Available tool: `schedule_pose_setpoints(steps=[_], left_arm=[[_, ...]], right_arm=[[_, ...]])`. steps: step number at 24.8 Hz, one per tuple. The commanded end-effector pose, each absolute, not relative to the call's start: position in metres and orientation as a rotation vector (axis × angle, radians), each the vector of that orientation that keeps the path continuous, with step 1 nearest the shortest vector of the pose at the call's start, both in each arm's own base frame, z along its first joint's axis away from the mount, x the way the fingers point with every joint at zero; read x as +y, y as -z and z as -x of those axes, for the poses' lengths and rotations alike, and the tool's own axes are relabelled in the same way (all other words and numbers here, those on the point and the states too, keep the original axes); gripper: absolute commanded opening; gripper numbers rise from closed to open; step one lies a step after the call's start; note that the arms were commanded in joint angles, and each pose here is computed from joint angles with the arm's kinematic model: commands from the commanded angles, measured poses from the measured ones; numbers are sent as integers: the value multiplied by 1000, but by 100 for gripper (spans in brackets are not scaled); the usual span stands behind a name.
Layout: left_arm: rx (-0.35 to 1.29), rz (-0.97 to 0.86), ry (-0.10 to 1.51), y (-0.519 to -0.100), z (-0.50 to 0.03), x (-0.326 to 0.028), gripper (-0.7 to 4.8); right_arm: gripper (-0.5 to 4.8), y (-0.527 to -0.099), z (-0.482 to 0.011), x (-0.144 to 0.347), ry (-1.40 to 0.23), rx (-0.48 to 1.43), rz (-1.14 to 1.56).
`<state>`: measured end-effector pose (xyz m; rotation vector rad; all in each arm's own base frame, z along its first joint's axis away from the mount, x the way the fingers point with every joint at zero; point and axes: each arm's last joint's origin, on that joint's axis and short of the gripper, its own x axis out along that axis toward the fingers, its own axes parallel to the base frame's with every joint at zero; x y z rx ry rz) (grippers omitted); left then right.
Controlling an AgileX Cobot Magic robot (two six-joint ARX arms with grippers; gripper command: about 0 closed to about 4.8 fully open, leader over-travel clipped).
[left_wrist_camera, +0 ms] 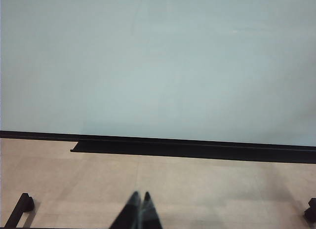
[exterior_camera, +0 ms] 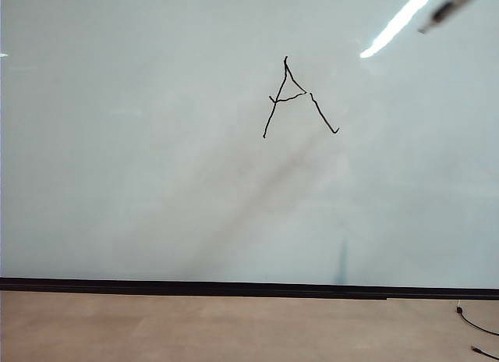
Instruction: Pick up the pen on the shelf to the right of the whiteboard and write the letter A.
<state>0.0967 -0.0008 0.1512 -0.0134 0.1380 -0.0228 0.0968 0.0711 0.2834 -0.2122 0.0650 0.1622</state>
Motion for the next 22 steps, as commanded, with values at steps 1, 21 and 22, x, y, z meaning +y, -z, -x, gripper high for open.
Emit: schedule_pose_setpoints(steps=[1, 21, 22], left_arm=[[130, 9, 25, -153, -97, -1, -4], [132, 10, 23, -152, -97, -1, -4], [132, 10, 24, -152, -97, -1, -5]], right_arm=[[-5, -260, -78, 52, -151, 45, 192], [-5, -196, -69, 48, -224, 5, 59], [-5, -193, -70, 49, -230, -6, 51]])
